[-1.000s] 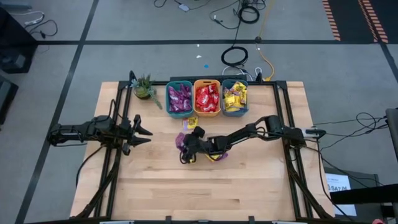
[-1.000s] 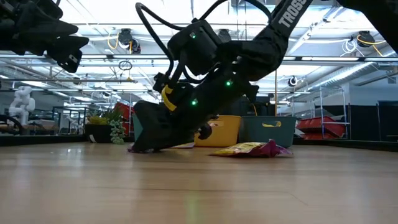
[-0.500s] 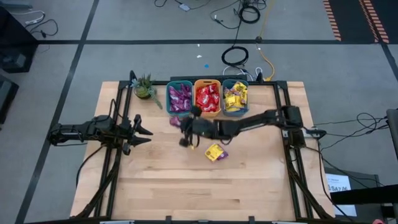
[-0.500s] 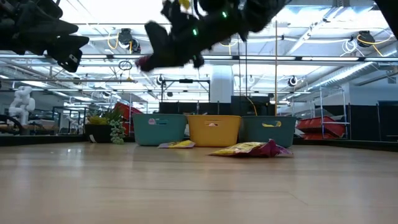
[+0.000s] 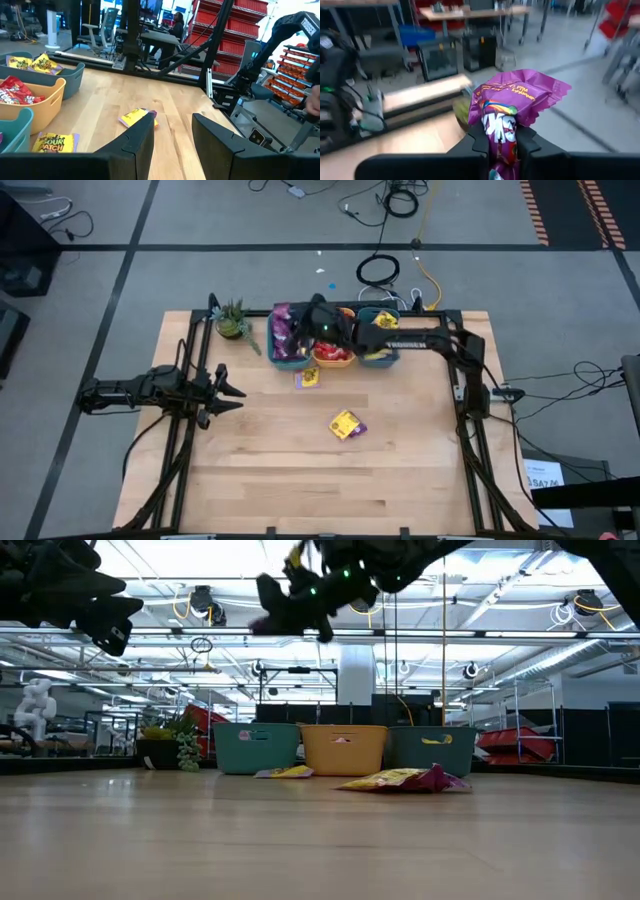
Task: Sort candy
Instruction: Put the violet candy into the blue bin, then put the yellow candy into the dark blue bin
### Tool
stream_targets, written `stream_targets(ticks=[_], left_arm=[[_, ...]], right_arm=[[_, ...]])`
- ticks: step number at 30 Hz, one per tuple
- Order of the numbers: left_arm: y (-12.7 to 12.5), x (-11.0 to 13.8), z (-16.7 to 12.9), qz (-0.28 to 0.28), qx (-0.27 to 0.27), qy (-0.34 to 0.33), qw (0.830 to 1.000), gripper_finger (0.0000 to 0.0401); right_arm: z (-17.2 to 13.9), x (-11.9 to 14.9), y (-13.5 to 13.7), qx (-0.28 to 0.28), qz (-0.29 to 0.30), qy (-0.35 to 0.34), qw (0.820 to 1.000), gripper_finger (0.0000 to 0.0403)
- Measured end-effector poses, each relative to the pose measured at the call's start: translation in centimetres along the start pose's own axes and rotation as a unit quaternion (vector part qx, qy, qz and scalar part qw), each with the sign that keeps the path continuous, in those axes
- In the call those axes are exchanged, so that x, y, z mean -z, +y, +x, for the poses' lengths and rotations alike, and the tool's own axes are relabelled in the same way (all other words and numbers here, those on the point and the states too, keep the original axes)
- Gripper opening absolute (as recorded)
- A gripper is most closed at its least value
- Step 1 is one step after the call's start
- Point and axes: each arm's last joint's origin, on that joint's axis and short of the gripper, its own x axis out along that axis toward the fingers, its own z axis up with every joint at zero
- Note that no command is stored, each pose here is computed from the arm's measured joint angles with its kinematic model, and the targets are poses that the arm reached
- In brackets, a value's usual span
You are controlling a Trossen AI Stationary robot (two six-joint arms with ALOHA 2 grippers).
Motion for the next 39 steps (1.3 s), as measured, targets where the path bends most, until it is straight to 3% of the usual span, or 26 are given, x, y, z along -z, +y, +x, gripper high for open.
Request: stream_targets(ticks=[6,18,22,34,39], left_arm=[[0.0,0.0,0.0,0.0,0.0,0.001,1.0,0.0142],[0.0,0.0,0.0,0.0,0.0,0.001,1.0,0.0142],[0.0,0.0,0.0,0.0,0.0,0.001,1.0,0.0142],[0.0,0.0,0.0,0.0,0.0,0.001,1.0,0.0142],[0.0,0.0,0.0,0.0,0.0,0.001,1.0,0.0142]], right_arm=[[0.3,1.0,-1.7,0.013,0.022,0.057,0.998,0.0055],[0.4,0.9,-2.4,0.022,0.041,0.055,0.997,0.022],[0.4,0.9,-2.3,0.022,0.041,0.055,0.997,0.0257],[0.3,0.8,-2.3,0.022,0.041,0.054,0.997,0.0268],[-1.6,-0.5,-2.6,0.028,0.067,0.082,0.994,0.0267]])
